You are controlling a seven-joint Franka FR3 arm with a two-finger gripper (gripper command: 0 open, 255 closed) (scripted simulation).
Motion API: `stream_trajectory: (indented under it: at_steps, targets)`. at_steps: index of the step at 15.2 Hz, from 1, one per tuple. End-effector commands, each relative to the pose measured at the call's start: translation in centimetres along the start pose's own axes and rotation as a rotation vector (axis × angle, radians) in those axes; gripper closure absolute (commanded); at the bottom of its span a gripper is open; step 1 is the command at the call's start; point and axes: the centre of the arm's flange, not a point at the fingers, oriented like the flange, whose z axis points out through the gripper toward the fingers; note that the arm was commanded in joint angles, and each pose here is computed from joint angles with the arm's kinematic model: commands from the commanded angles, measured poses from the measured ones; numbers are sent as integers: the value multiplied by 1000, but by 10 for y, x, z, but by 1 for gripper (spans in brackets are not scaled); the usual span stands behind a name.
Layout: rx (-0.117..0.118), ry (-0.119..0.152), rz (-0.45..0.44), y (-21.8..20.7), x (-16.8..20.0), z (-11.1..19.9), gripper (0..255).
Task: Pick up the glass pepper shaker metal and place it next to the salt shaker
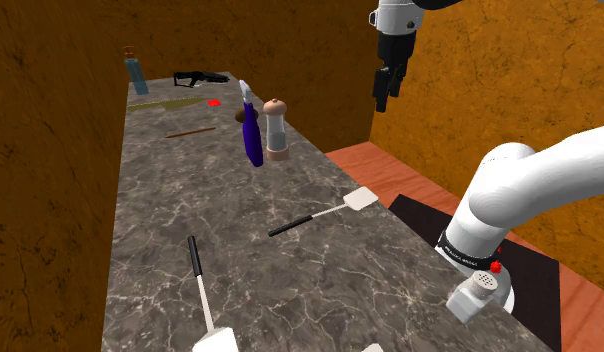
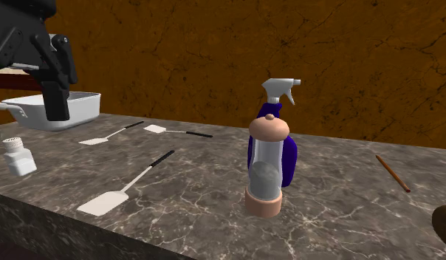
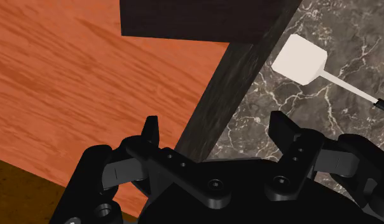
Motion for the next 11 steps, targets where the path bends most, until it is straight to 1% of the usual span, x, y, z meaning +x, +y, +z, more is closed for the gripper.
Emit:
stream_trajectory:
  at_steps: [1, 11]
  targets:
    - [0, 0, 0, 0, 0, 0, 0]
    - [91, -23, 0, -25, 130, -3, 0]
